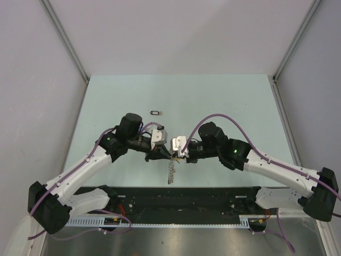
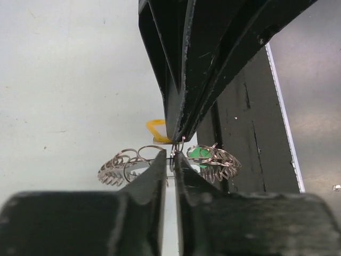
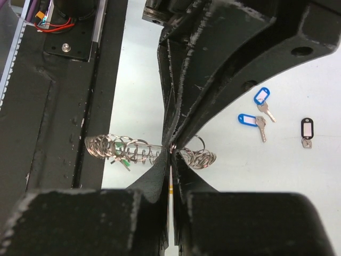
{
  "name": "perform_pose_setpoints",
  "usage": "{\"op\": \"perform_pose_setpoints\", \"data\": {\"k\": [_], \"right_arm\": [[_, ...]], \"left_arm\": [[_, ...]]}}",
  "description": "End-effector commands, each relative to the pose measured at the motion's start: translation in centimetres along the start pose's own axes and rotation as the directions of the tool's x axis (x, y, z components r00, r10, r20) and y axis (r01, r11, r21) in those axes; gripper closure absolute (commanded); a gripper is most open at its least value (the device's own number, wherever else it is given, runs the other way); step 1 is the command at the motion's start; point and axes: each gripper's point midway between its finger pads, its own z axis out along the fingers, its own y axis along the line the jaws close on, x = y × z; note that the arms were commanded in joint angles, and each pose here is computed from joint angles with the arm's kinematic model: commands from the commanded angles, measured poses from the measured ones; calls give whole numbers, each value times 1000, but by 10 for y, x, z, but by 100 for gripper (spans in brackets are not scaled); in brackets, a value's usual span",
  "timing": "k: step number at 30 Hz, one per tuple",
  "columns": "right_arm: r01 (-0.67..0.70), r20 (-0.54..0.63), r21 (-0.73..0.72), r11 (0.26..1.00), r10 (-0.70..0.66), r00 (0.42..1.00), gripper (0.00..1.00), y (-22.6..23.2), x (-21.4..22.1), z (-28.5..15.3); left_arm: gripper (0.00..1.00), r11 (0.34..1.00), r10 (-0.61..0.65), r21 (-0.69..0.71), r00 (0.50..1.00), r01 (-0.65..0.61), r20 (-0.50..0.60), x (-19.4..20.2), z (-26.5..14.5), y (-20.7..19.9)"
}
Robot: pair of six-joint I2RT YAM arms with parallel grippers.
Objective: Put the keys on the keyring
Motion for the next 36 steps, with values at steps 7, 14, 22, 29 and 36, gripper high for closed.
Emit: {"op": "perform_pose_setpoints", "data": {"k": [7, 14, 22, 29, 36], "right_arm": [[49, 71, 82, 995, -55, 996, 100, -19, -37, -13], [33, 35, 109, 993, -37, 999, 100, -22, -28, -14], [32, 32, 98, 995, -35, 999, 100, -21, -24, -10], [24, 46, 60, 998, -27, 999, 100, -17, -22, 2], [5, 76, 36, 999, -8, 997, 100, -13, -18, 14]], "left_arm": [[99, 995, -52, -82, 996, 58, 74, -18, -4, 10], [99, 977, -105, -164, 977, 137, 187, -24, -17, 17], [100, 961, -105, -224, 963, 163, 250, -32, -30, 18], [100, 953, -91, -237, 927, 187, 365, -51, -32, 24], [100, 936, -99, -261, 887, 236, 451, -54, -34, 31]]}}
